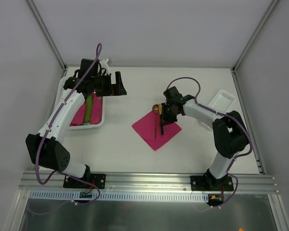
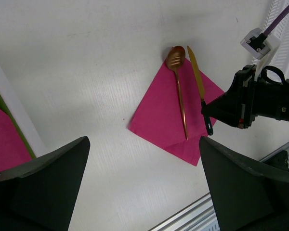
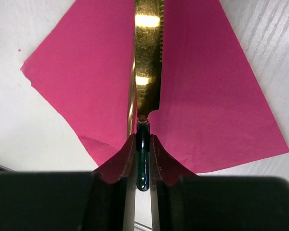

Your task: Place the utensils on the paper napkin and roll it up

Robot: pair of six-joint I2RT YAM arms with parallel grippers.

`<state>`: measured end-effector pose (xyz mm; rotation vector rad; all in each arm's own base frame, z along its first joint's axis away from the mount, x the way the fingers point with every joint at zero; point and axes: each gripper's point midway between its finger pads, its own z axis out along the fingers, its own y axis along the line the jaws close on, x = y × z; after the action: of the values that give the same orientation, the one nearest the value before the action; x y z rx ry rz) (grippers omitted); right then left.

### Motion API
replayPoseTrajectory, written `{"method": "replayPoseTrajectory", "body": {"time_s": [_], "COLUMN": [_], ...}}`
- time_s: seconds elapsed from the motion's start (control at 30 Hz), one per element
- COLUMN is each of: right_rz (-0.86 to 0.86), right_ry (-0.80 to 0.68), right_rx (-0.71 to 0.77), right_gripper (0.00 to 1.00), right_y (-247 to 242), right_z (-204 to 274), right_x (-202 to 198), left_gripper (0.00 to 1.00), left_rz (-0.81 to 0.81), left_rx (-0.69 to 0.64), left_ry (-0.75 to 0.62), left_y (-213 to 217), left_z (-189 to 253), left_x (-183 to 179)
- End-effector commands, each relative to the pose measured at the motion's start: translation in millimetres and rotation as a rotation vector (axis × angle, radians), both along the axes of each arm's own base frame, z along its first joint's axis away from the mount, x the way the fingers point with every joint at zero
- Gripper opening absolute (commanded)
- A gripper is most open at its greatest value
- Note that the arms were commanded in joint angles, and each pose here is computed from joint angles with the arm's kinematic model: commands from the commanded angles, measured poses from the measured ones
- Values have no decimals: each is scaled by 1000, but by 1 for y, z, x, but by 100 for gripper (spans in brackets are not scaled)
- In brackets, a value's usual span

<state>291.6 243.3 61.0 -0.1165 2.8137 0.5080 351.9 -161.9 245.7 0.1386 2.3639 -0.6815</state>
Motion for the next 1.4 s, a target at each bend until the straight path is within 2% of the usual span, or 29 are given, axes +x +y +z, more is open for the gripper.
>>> {"method": "replayPoseTrajectory", "body": {"time_s": [0.0,0.47,0.67,1.0,1.37], "right_rz": [-67,-76,-93,-97,-89], "right_ry": [1,21,43,58,54], "right_rx": [-10,-1,-8,11,31], "right_gripper": [0,1,7,10,19], "right_y": [1,10,11,15,19], "right_z": [-9,-25,-32,-35,-28], "right_x": [2,-5,-4,-6,-7], "left_gripper": [99,99,99,99,99], "left_rz": [0,11,12,20,19], "left_rx": [-28,-33,-38,-45,-49], "left_ry": [18,42,45,61,71], "left_y": [-2,0,0,3,3], "left_z": [3,-4,-4,-8,-11], "left_x": [-1,2,2,2,4]}}
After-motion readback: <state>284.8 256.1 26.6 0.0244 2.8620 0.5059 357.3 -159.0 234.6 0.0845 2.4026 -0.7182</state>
